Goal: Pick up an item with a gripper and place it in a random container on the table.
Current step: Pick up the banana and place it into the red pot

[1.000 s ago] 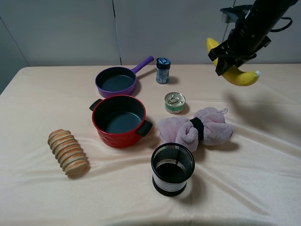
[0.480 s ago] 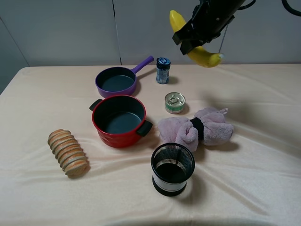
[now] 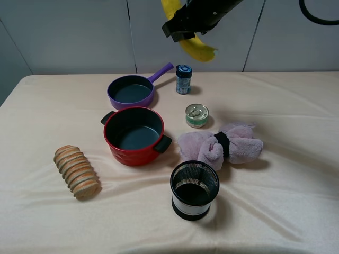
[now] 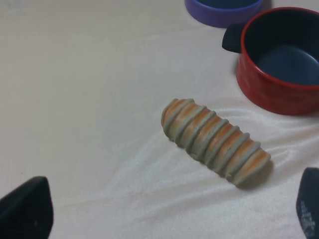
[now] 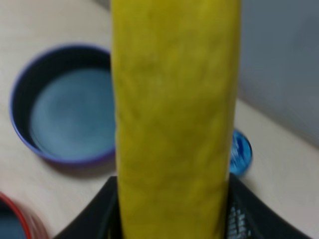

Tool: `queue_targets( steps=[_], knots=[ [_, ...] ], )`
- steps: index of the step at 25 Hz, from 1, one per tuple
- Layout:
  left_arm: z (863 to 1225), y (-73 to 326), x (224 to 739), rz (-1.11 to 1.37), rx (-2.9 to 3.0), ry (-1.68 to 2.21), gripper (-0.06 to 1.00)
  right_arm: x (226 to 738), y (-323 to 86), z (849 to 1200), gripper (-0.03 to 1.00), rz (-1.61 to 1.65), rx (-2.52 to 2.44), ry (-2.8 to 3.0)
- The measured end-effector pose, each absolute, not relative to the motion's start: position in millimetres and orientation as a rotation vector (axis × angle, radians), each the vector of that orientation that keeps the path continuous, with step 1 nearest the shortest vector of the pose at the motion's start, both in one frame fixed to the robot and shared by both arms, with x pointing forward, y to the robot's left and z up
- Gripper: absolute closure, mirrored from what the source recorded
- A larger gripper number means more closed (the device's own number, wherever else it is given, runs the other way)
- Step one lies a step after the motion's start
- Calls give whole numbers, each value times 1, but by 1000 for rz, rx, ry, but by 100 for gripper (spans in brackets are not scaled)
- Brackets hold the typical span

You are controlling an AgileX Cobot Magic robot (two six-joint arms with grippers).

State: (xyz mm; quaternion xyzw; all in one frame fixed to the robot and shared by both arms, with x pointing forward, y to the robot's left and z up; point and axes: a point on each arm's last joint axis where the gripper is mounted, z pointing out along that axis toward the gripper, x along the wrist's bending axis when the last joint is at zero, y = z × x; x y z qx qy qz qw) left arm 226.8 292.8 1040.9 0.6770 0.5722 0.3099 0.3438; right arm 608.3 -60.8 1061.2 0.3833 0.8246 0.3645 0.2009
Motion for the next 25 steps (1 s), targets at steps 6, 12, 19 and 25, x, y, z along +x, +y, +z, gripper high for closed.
queue_targets(
  steps=[6, 12, 19, 25],
  knots=[
    [1041, 293, 227, 805, 1759, 1487, -5, 593, -35, 1064, 67, 1113, 1040, 2320],
    [1041, 293, 227, 805, 1759, 1487, -5, 569, -4, 1066, 67, 1185, 971, 2366],
    [1041, 293, 227, 805, 1759, 1487, -5, 543, 36, 1046, 67, 1212, 891, 2455],
    [1041, 293, 227, 805, 1759, 1487, -5, 526, 63, 1022, 67, 1220, 855, 2518]
  ],
)
